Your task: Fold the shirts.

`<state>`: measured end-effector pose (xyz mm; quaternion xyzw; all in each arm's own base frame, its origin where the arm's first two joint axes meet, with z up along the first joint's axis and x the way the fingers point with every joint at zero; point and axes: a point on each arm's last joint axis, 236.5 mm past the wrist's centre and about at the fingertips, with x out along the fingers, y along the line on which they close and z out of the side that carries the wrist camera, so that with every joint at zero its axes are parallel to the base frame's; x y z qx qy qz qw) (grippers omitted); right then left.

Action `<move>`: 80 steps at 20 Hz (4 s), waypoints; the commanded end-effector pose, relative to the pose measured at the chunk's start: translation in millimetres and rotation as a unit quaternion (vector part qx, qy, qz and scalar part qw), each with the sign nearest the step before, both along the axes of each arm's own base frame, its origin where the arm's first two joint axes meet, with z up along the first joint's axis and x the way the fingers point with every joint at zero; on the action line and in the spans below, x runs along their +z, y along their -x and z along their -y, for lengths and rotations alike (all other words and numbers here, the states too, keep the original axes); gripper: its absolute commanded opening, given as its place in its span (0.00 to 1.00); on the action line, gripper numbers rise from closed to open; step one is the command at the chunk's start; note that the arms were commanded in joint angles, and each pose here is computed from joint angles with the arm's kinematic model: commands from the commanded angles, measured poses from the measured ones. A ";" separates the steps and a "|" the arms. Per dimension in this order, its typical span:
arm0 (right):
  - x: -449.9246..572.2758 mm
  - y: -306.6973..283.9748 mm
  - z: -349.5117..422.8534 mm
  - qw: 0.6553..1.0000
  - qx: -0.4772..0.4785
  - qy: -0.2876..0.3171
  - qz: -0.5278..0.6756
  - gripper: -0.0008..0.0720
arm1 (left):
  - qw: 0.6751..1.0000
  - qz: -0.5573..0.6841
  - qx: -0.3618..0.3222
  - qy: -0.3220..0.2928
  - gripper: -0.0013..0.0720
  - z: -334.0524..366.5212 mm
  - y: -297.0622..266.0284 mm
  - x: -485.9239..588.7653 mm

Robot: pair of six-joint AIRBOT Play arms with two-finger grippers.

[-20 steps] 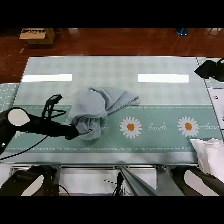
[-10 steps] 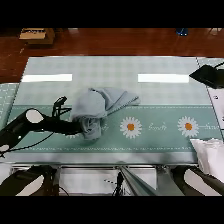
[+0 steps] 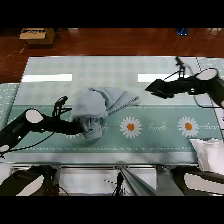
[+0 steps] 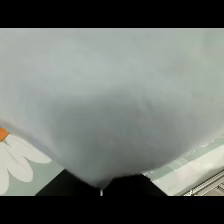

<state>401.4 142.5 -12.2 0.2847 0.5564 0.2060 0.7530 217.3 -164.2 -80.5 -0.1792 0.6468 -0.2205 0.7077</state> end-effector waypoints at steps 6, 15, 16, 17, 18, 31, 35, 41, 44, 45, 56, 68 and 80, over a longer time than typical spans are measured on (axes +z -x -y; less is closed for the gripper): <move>-45.6 -5.6 -63.2 0.997 -0.015 -0.056 -0.051 0.76 | 0.999 0.031 -0.007 0.007 0.05 1.8 -2.2 16.8; -86.1 -13.1 -88.9 0.997 -0.045 -0.023 -0.055 0.74 | 0.999 0.033 -0.007 0.008 0.05 2.2 -3.7 18.3; -89.9 -15.1 -93.1 0.997 -0.052 -0.019 -0.051 0.71 | 0.999 0.037 -0.007 0.009 0.05 2.7 -6.1 20.7; -92.5 -17.6 -97.1 0.997 -0.060 -0.016 -0.046 0.56 | 0.999 0.041 -0.007 0.010 0.05 3.2 -9.0 23.5; -92.6 -21.4 -99.2 0.997 -0.066 -0.013 -0.037 0.38 | 0.999 0.048 -0.007 0.010 0.05 3.8 -13.2 27.7; 240.1 -27.6 23.6 0.942 -0.090 -0.026 0.323 0.04 | 0.892 0.442 0.096 -0.006 0.04 -83.2 -108.4 358.7; 332.0 30.8 39.5 0.895 -0.107 -0.019 0.432 0.04 | 0.847 0.525 0.080 -0.015 0.05 -80.1 -82.8 445.2; 431.2 103.0 55.3 0.830 -0.136 0.008 0.541 0.04 | 0.818 0.574 0.015 0.013 0.05 -44.2 -20.3 507.4; 463.5 135.6 43.4 0.823 -0.119 0.001 0.555 0.04 | 0.829 0.554 -0.027 0.075 0.05 -12.0 22.3 509.4; 461.7 142.9 42.2 0.830 -0.110 0.017 0.546 0.04 | 0.832 0.547 -0.036 0.084 0.04 -6.3 34.1 507.7; 282.7 140.3 125.6 0.934 -0.035 0.287 0.210 0.04 | 0.939 0.329 -0.025 0.092 0.04 -15.5 20.0 368.7; 75.0 -62.7 109.9 0.987 -0.009 0.151 0.052 0.04 | 0.969 0.222 0.063 0.092 0.05 27.7 -88.8 124.5; 24.6 -44.8 149.2 0.977 0.051 0.207 -0.027 0.61 | 0.992 0.103 0.061 0.047 0.05 35.1 -90.5 23.5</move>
